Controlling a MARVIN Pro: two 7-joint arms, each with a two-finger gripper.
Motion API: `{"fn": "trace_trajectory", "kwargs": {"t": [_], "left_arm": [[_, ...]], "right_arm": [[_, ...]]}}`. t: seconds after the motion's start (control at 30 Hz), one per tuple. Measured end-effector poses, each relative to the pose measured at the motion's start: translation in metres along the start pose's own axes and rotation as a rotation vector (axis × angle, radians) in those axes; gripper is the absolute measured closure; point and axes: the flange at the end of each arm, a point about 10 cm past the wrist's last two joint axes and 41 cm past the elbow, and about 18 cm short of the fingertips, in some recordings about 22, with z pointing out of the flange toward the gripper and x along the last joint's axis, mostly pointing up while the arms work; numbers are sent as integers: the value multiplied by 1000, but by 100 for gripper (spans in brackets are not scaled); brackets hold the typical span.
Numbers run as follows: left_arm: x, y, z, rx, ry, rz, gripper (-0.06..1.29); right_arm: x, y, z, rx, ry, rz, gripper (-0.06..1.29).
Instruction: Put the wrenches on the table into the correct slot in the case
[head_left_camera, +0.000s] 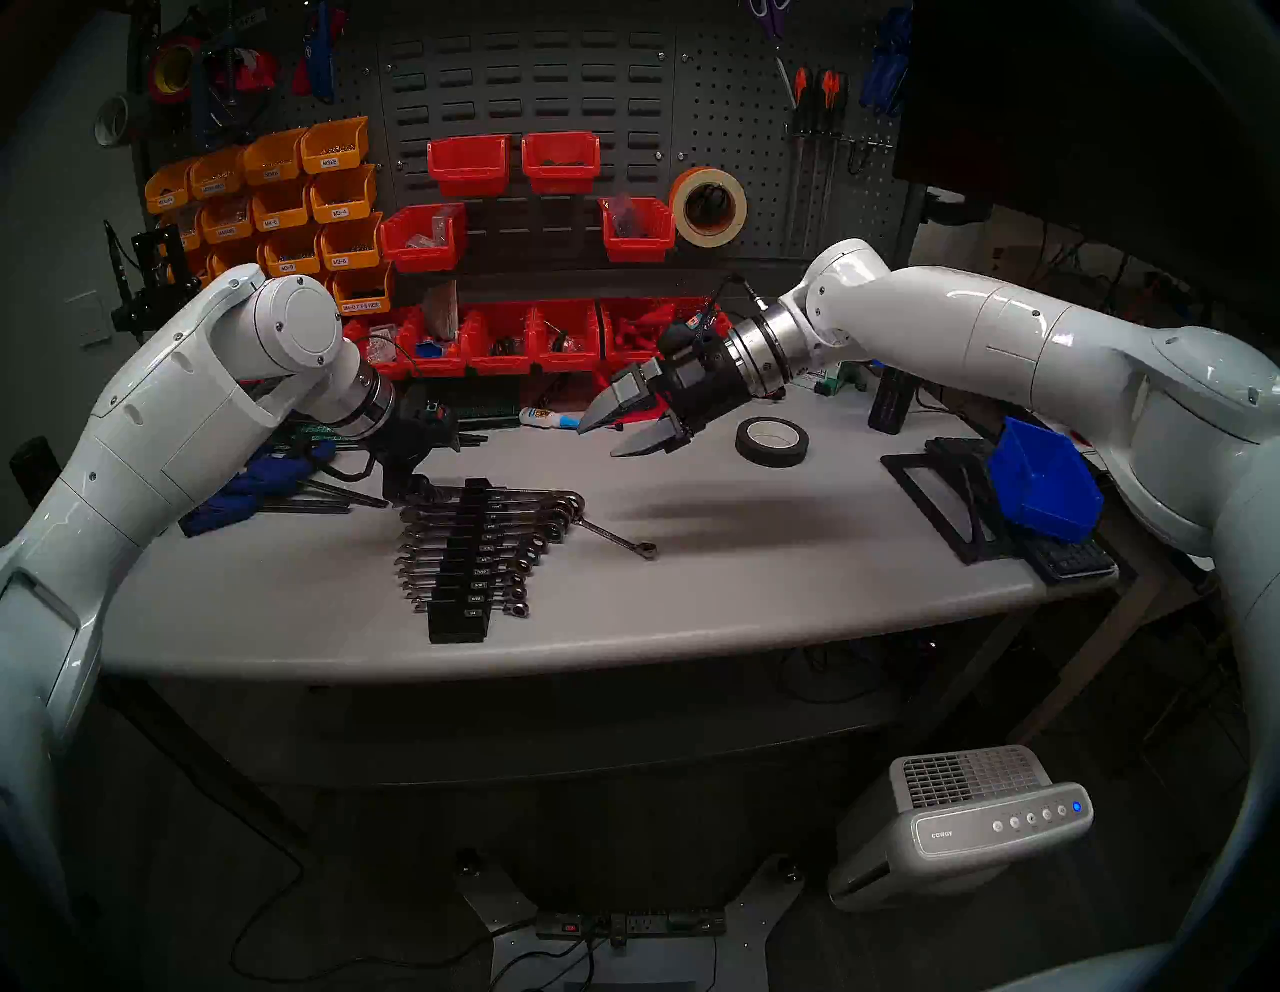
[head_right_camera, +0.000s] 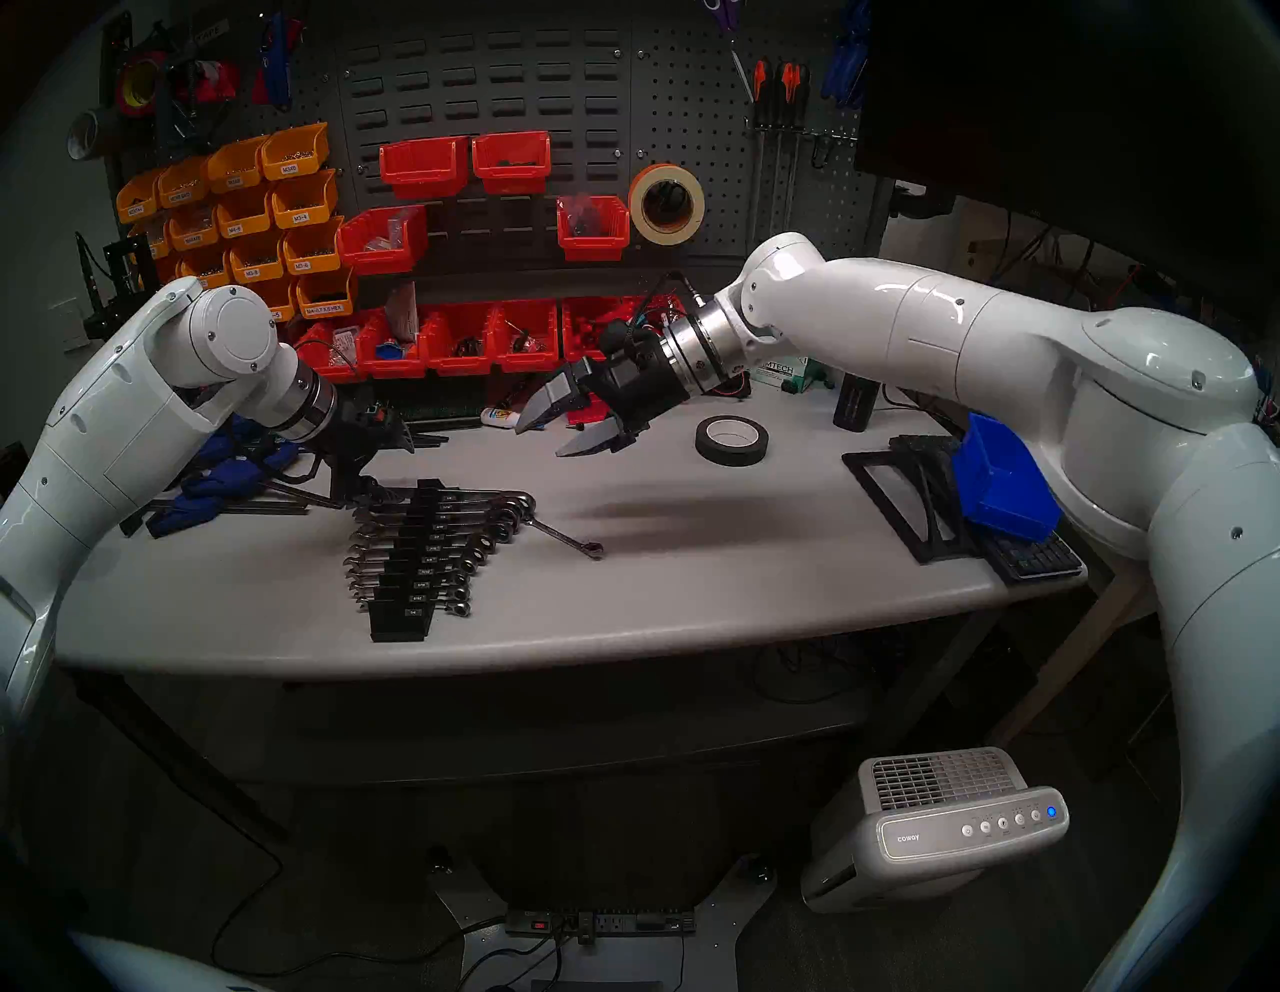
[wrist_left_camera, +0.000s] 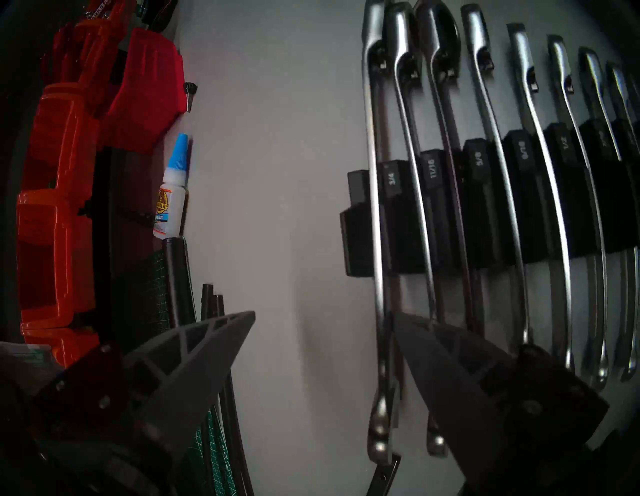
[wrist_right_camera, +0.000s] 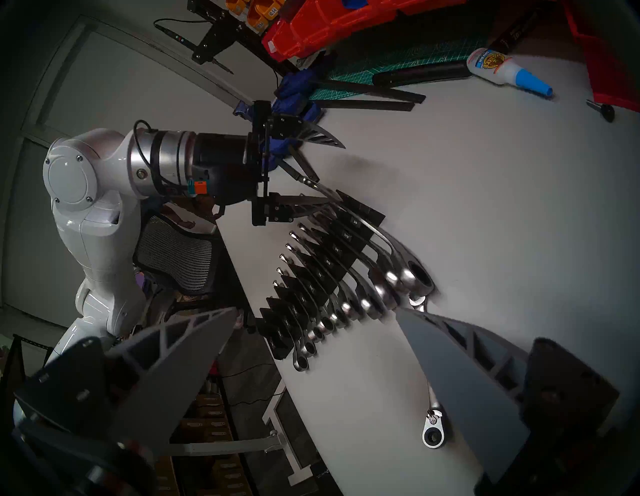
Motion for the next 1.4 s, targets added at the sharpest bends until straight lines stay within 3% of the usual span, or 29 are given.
{"fn": "trace_trajectory", "kwargs": {"t": [0.43,0.53,0.83,0.97,1.03,1.07,1.1,1.2,1.23,1.27,1.33,1.37,1.4], "left_arm": [[4,-12,-11,13,9,1,21],[5,-17,-16,20,10,-1,29],[13,-25,-31,40,32,16,29],[25,-30,-45,66,66,46,10],[30,-32,-51,77,82,59,14],[33,-32,-55,85,94,68,30],[36,-32,-59,92,103,75,37],[41,-33,-71,117,129,87,23],[42,-34,-74,124,134,89,27],[43,-34,-79,137,144,91,53],[43,-35,-88,156,157,93,72],[44,-35,-91,163,162,94,66],[44,-34,-95,172,169,94,47]], "right_arm": [[-2,1,-3,-1,2,3,4],[-2,2,-4,-2,4,4,4],[-4,4,-6,-5,5,6,4],[-5,4,-6,-7,2,5,4],[-5,4,-6,-8,0,4,4],[-6,4,-6,-8,-1,4,4],[-6,4,-6,-8,-1,4,4],[-6,4,-6,-9,-3,2,4],[-7,4,-6,-9,-4,2,4],[-7,4,-6,-10,-5,2,4],[-7,4,-6,-10,-6,1,4],[-7,4,-6,-10,-7,1,4],[-8,4,-6,-10,-8,1,4]]}}
